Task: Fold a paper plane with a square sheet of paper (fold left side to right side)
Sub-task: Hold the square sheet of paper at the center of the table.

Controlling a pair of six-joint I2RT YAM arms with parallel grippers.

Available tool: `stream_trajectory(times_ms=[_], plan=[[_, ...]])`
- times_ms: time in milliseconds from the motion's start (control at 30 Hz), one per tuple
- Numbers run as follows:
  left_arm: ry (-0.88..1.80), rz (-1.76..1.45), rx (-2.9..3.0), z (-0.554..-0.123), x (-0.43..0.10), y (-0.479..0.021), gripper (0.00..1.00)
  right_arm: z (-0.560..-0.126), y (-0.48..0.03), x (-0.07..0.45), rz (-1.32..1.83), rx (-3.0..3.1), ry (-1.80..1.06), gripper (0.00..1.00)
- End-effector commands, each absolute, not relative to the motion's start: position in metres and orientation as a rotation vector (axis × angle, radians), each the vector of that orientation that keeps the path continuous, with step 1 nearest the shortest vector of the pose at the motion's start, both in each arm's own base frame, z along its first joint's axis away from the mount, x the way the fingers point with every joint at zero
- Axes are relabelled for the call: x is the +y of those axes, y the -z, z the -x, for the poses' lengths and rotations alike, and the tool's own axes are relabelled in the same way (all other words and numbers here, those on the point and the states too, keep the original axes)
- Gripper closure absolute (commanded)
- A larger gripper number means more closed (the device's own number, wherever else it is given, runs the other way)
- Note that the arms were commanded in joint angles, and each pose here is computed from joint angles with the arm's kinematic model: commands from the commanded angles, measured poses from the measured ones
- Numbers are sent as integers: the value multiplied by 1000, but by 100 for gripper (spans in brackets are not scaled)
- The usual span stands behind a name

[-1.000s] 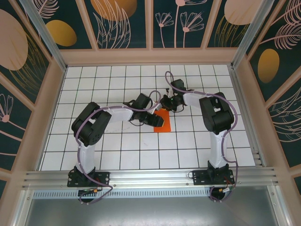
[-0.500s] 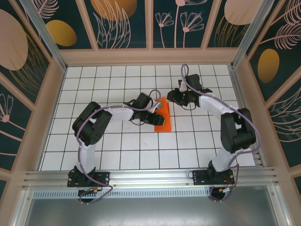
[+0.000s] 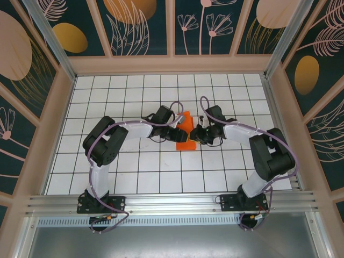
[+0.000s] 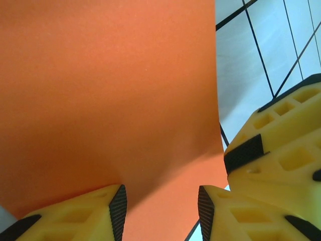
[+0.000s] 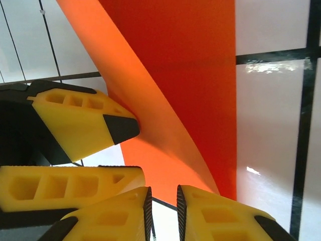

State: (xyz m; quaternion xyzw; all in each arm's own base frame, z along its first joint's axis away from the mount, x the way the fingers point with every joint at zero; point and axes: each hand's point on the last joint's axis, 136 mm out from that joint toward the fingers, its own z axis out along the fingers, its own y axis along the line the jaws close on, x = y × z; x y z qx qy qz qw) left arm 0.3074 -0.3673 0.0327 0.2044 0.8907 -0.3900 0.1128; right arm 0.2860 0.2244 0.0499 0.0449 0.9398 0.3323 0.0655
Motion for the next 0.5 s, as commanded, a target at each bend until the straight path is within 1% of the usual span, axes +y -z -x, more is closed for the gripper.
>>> stream_trajectory(times_ms=[0, 467], plan=[[1122, -604, 2619, -307, -365, -28, 56, -281, -38, 225, -156, 2874, -982, 77], [1119, -571, 2600, -312, -367, -36, 56, -253, -4, 211, -212, 3005, -861, 77]])
